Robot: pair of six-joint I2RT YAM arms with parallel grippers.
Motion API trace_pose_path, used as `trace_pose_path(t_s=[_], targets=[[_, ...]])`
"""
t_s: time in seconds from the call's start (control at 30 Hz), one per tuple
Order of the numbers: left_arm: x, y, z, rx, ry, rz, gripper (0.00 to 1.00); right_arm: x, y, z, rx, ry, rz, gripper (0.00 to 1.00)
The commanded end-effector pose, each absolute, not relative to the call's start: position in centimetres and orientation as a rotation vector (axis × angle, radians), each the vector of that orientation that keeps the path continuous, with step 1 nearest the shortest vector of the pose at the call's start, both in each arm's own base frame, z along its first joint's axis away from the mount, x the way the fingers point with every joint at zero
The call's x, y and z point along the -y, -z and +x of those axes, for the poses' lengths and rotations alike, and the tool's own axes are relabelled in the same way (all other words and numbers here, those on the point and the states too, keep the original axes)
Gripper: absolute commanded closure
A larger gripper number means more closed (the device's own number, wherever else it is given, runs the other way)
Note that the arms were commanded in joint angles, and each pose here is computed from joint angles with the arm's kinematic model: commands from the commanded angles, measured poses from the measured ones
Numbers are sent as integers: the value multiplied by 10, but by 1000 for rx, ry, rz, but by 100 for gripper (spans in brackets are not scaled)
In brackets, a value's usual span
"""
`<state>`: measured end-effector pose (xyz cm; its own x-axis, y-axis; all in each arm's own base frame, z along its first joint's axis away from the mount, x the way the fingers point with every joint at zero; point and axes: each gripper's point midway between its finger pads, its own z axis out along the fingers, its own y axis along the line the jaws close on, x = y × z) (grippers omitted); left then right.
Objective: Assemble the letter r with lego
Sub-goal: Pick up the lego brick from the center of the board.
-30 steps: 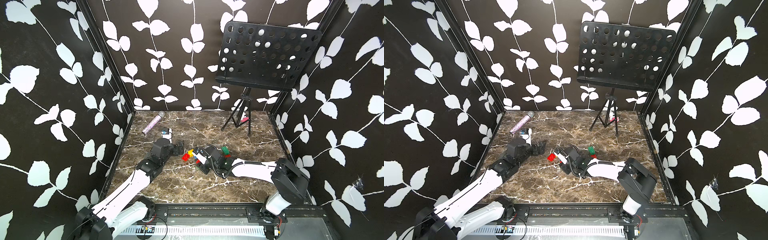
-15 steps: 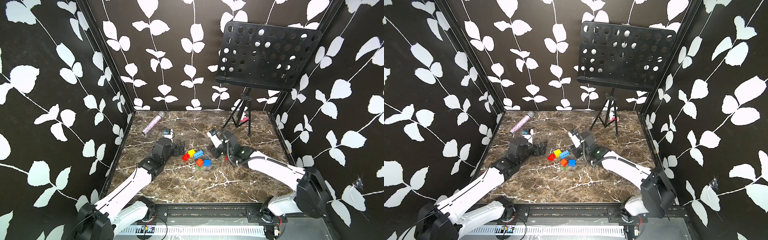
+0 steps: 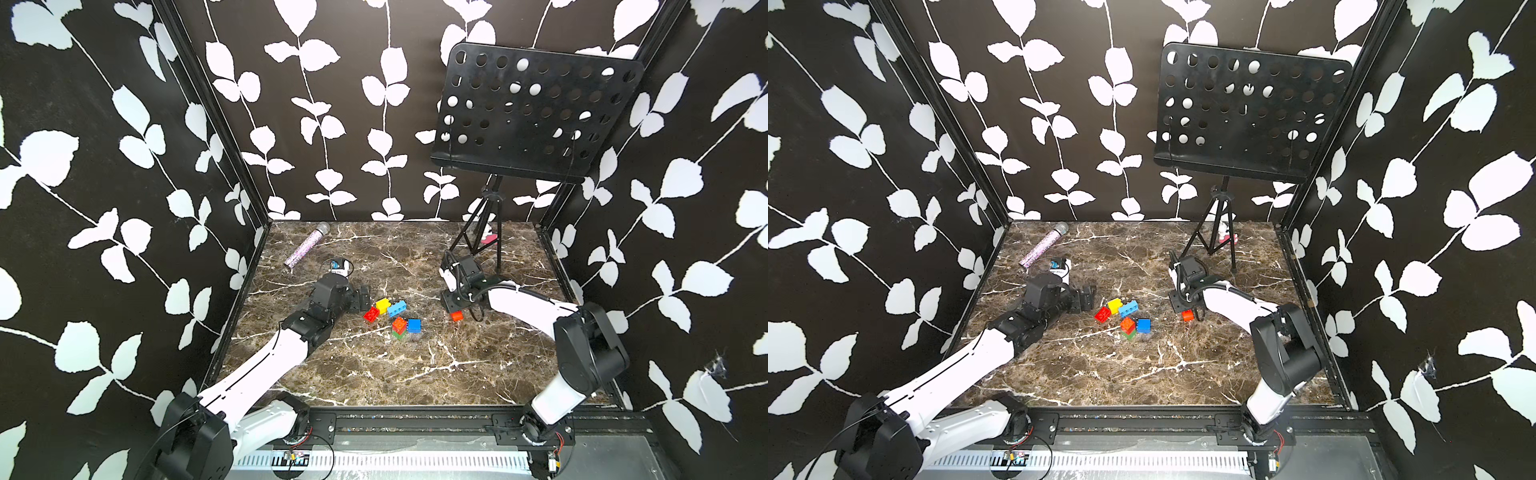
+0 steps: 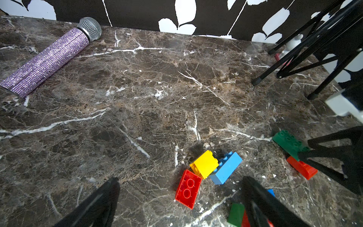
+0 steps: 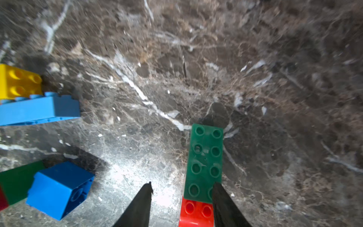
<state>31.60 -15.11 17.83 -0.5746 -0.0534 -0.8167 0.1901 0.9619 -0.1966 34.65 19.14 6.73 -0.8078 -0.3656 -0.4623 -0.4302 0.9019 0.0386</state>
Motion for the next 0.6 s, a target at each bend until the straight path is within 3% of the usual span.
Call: trace_pose_path(t_s=[0.0,0.57], targets=[[153,-187,319,-2160,337,96,2,-190,-68,348,-2618,-186,-565,51],[162,-184,323,-2177,366,115,2,-175,-89,361,-2525,-95,-491,49]])
